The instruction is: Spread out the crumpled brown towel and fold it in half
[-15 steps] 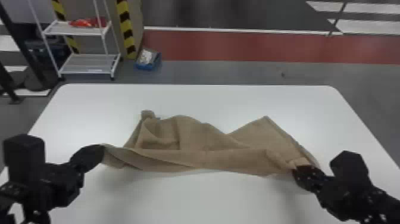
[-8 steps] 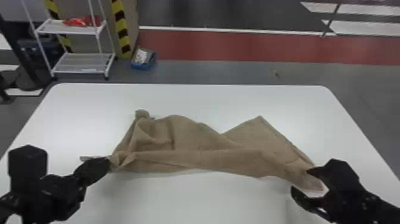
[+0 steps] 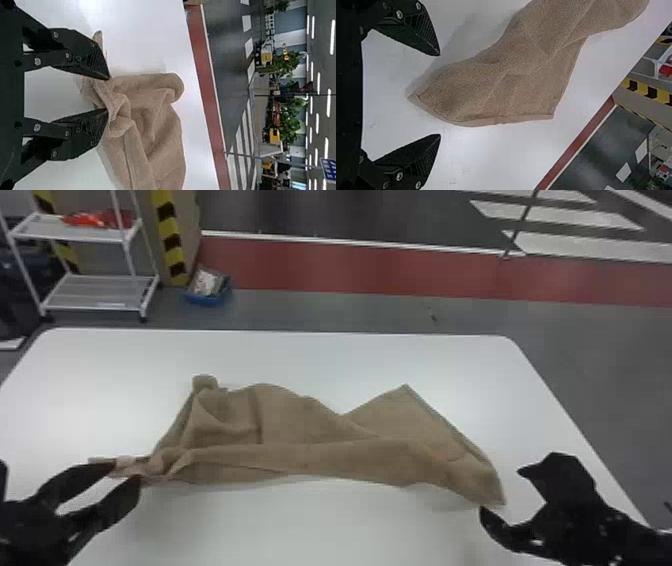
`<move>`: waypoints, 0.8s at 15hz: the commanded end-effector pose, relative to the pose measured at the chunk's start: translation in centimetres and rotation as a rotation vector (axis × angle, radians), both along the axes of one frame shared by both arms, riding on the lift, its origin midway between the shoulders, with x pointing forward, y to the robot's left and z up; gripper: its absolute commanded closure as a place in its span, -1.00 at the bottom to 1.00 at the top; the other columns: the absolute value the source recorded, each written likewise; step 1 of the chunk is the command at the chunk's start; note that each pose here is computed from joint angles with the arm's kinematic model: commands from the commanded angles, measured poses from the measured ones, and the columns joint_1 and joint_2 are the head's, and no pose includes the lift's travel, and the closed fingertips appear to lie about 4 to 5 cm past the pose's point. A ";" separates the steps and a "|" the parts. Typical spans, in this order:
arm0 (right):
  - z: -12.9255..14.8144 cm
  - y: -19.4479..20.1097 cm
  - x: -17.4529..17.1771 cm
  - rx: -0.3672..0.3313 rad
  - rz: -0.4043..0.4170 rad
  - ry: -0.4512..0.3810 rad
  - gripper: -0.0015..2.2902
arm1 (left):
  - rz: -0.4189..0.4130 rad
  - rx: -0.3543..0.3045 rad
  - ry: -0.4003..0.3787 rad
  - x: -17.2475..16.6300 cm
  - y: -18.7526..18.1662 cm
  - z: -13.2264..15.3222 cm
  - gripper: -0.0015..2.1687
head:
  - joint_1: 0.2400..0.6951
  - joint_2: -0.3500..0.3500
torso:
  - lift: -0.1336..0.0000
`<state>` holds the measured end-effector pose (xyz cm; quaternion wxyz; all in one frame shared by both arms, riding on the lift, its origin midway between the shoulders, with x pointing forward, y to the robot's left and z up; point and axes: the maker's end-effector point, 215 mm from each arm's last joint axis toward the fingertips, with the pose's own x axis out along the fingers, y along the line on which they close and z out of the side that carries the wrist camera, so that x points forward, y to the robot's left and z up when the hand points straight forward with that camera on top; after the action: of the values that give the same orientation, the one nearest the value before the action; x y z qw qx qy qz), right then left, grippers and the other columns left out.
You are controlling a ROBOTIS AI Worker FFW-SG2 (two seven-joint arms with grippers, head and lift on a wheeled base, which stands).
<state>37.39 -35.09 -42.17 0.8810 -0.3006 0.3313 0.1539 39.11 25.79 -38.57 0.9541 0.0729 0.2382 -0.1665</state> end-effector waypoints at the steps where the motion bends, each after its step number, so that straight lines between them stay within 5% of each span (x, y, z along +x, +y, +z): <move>1: 0.3 -0.5 0.0 0.004 -0.005 -0.005 -0.84 | 0.033 0.032 -0.009 -0.2 2.3 0.3 -0.97 | 1.00 -0.41 | -0.86; 9: 0.7 -1.9 -0.8 0.032 -0.026 -0.008 -0.84 | -0.067 0.232 -0.080 1.6 3.1 -1.0 -0.86 | 1.00 -0.32 | -0.86; 12: 0.9 -1.9 -1.1 0.029 -0.026 -0.008 -0.84 | -0.163 0.372 -0.132 3.1 3.2 -0.5 -0.81 | 1.00 -0.35 | -0.86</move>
<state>36.46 -37.00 -41.38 0.8888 -0.2837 0.3292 0.1457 41.58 28.61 -39.11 0.9321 0.2391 0.1986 -0.1862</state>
